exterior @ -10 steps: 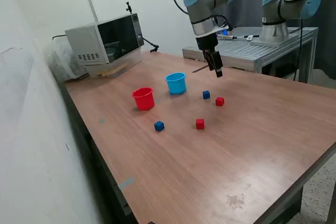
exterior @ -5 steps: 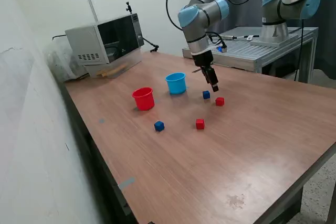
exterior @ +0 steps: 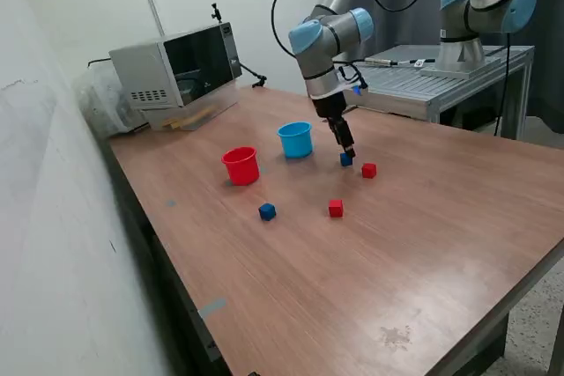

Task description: Place red objects in the red bin, and blue objects in the blue bin.

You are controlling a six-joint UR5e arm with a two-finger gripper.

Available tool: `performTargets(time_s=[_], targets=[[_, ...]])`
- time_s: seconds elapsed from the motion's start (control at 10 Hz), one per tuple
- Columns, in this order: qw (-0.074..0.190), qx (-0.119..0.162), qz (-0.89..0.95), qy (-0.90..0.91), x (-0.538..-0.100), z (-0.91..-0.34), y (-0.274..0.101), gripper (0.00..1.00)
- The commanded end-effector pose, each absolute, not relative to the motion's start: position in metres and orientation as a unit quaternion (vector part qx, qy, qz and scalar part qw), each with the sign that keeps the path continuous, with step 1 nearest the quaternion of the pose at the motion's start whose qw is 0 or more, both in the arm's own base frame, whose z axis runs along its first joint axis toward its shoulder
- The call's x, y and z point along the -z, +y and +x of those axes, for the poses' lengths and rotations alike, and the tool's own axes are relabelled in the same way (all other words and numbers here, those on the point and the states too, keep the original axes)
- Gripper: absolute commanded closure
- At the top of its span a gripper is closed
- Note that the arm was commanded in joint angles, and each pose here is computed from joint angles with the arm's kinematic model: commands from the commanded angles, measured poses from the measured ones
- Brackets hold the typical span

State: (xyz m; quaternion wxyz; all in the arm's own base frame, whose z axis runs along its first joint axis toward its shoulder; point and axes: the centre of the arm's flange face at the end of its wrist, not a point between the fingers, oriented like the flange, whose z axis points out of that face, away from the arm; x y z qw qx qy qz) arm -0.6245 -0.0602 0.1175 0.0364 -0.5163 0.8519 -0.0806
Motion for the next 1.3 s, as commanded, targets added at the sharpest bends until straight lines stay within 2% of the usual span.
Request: performTargets(time_s=[0.0,0.4,0.5,1.1,1.2], targets=[[0.035,0.08,-0.525,0.847,-0.117,-0.625,-0.061,0.0],[0.034,0.083,-0.547,0.832,-0.112,-0.629,-0.069,0.0],[0.035,0.085,-0.552,0.829,-0.108,-0.63,-0.069,1.0],[0.029,0.072,-0.55,0.832,-0.118,-0.642,-0.059,1.0],[0.023,0.066,-0.55,0.832,-0.13,-0.642,-0.058,1.0]])
